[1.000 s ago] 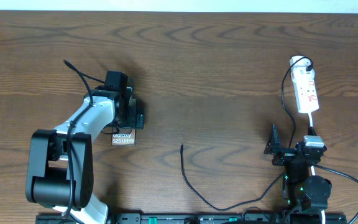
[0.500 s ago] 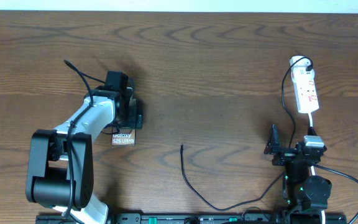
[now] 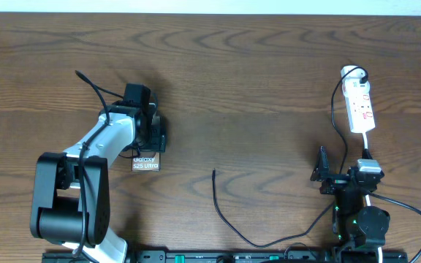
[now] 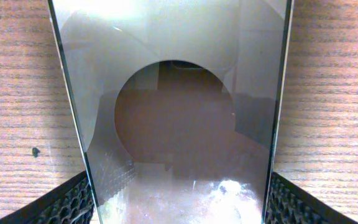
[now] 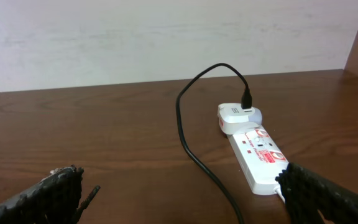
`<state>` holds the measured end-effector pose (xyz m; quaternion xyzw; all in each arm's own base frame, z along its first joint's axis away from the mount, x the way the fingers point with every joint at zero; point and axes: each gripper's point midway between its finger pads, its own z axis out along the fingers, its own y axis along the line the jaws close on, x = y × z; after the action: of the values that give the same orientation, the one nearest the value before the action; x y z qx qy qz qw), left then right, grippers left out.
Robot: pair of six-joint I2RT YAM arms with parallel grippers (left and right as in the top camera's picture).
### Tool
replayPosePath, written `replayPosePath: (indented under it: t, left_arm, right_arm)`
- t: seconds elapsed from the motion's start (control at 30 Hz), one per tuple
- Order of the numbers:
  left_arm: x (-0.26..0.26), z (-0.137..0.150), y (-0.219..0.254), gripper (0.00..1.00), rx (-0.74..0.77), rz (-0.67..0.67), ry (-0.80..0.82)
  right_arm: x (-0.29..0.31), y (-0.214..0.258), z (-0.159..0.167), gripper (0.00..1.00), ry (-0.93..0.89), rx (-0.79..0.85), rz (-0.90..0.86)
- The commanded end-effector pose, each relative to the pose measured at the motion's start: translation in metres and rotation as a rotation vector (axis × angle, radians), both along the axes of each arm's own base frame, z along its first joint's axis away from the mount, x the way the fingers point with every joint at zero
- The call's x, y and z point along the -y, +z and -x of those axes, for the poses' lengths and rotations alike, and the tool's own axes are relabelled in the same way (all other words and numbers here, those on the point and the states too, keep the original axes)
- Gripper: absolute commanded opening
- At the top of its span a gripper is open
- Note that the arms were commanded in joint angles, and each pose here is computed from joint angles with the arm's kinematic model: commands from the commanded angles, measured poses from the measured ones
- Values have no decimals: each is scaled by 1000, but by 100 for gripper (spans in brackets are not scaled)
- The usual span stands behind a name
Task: Plug charger to phone and switch on socket
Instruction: 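Close the left gripper on the phone's long edges, then lift the phone with the left gripper and raise it upright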
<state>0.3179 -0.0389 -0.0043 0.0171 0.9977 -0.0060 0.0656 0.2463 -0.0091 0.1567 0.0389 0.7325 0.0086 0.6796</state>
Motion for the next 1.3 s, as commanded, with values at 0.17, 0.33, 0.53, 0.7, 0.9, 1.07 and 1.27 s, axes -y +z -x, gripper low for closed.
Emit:
replayPosePath:
  t: [0.17,0.33,0.53,0.7,0.9,1.07,1.27]
  left_arm:
    - [-7,18,-13,71,-68,-34,-15]
    - [-7,18,-13,39,-68,-34,-14]
    - [-7,18,-13,7,-66,-34,-14]
    - [-6,9,-2,7,-30,-31,-18]
    - [-3,-8,36,7,33,-23,-17]
    - [-3,-13,61,8,91,-16,-16]
    - [-3,-8,68,7,91,-12,-17]
  right_arm:
    - [-3,0,0,99,13,-1,12]
    - [-3,0,0,99,13,-1,12]
    - [-3,0,0,99,13,-1,12]
    - [-3,0,0,99,13,-1,12]
    - [-3,0,0,99,13,0,12]
    - [-3,0,0,99,13,-1,12]
    - [-3,0,0,99,13,-1,12]
